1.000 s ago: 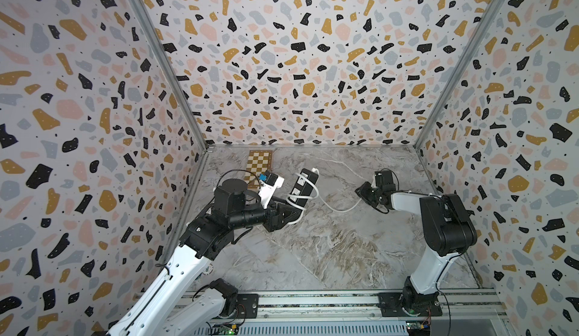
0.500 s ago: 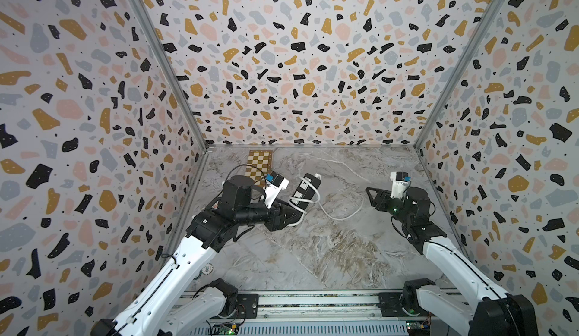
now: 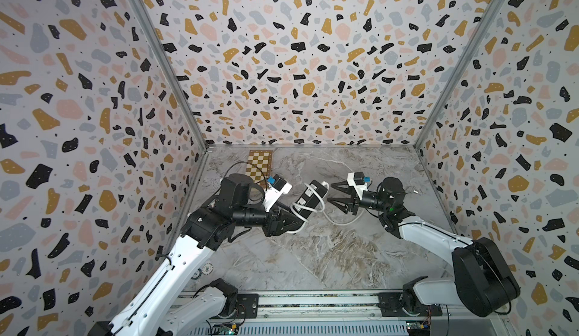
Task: Unwrap the cord wrapped around the power strip
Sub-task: Unwrap the power cord from the power strip.
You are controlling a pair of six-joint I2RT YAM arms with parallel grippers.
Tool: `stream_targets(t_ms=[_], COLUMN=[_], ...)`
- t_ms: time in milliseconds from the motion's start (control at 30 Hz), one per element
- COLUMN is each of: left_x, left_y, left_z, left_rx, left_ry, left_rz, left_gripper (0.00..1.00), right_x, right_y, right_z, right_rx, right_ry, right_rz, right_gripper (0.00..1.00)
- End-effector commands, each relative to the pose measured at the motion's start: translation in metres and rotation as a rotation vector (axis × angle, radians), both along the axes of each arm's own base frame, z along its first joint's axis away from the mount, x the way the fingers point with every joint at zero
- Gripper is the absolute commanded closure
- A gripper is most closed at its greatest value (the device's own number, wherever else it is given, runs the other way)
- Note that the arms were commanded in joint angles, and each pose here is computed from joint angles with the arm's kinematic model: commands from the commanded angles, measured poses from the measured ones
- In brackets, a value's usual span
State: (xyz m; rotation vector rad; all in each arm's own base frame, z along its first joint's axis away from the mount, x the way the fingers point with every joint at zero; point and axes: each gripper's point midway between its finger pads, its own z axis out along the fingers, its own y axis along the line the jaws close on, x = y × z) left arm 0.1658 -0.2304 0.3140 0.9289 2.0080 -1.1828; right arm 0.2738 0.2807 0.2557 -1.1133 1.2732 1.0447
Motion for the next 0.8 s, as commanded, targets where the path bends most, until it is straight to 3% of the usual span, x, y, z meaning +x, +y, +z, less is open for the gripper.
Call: stream_targets(t_ms=[0, 133, 233, 533, 767], left_x=[-0.004, -0.004, -0.005, -0.019, -0.021], left_y=[-0.004, -0.003, -0.003, 0.007, 0.009], left_z=[0.026, 0.026, 0.026, 0.015, 0.005], left_rx=[-0.067, -0.064, -0.065, -0.061, -0.059], left_ry=[-0.088, -0.092, -0.089, -0.058, -0.034], left_rz=[-0.052, -0.050, -0.054, -0.021, -0.011], left_gripper=[1.00, 1.00, 1.00, 1.00, 1.00], right_x=[-0.012, -0.009, 0.000, 0.019, 0.040], right_y=[0.016, 0.032, 0.041, 0.050, 0.037], right_z=[0.018, 0.012, 0.010, 0.026, 0.069], right_rx=[0.007, 0.014, 0.035, 0.075, -0.027], right_ry=[-0.139, -0.119, -0.102, -0.105, -0.214], right_rz=[0.121, 0.157, 0.159, 0.138, -0.037], right_gripper=[0.37, 0.39, 0.47, 0.96, 1.00])
